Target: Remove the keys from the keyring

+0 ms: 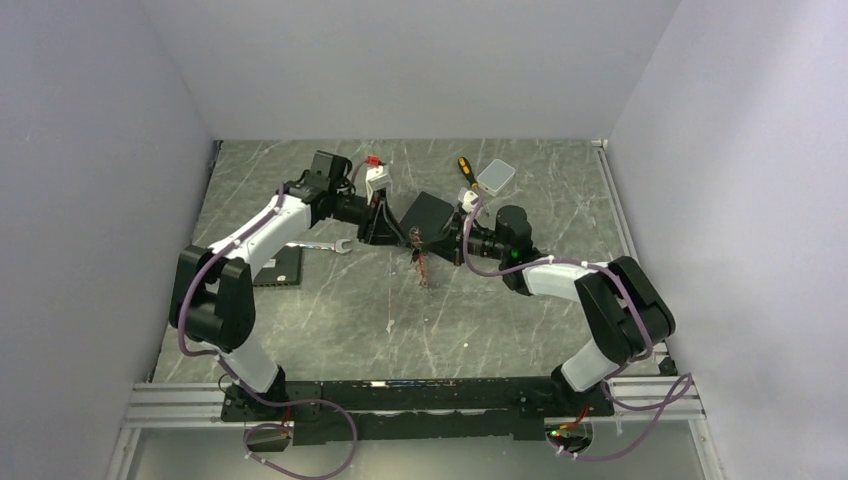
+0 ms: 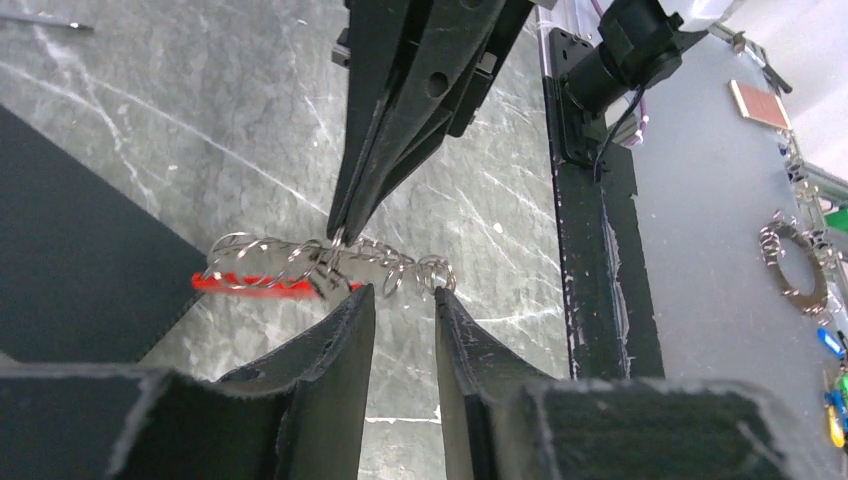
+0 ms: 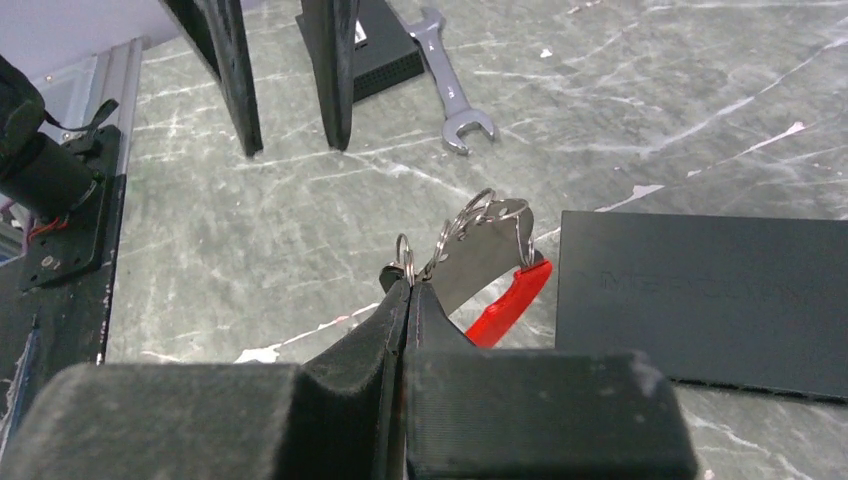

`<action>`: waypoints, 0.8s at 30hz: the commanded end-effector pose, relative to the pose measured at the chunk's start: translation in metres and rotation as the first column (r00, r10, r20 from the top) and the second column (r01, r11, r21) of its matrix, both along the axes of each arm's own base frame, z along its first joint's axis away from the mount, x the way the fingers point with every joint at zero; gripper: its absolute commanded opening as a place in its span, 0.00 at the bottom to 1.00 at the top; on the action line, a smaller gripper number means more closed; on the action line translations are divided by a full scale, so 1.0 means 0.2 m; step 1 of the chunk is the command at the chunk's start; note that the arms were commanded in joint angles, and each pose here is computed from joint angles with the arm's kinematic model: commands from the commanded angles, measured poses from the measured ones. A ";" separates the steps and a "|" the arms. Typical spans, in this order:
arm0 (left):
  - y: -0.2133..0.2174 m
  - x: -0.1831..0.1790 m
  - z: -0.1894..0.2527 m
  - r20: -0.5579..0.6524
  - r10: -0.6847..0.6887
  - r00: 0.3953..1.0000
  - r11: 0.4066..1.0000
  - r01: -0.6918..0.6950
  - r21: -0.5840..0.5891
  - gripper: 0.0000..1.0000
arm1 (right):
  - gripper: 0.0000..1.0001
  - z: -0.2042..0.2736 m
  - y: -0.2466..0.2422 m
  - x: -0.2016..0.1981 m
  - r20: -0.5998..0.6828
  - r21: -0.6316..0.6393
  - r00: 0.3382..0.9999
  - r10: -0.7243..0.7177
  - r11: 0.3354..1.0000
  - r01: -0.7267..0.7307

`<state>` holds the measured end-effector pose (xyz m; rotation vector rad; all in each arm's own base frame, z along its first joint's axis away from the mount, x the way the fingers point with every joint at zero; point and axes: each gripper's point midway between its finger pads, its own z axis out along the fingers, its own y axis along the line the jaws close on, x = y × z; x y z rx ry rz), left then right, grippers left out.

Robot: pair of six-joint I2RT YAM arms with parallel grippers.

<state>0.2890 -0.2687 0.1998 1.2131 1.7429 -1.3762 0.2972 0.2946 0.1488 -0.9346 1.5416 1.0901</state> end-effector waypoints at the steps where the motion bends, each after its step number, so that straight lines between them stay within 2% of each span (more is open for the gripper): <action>1: -0.07 -0.01 -0.01 0.110 -0.079 0.991 0.996 0.084 -0.043 0.33 | 0.00 0.18 0.03 0.06 0.117 0.096 0.993 -0.018 0.995 0.006; 9: -0.10 0.09 -0.12 0.145 -0.044 0.988 0.998 0.050 -0.036 0.34 | 0.00 0.12 0.04 0.05 0.090 0.090 0.996 0.011 0.996 -0.019; 19: -0.11 0.06 -0.26 0.115 -0.062 0.991 0.997 0.067 -0.037 0.27 | 0.00 0.12 0.05 0.05 0.074 0.102 0.997 0.011 0.995 -0.018; 24: -0.13 0.07 -0.27 0.109 -0.057 0.992 0.997 0.062 -0.042 0.28 | 0.00 0.11 0.05 0.05 0.066 0.102 0.998 0.019 0.994 -0.026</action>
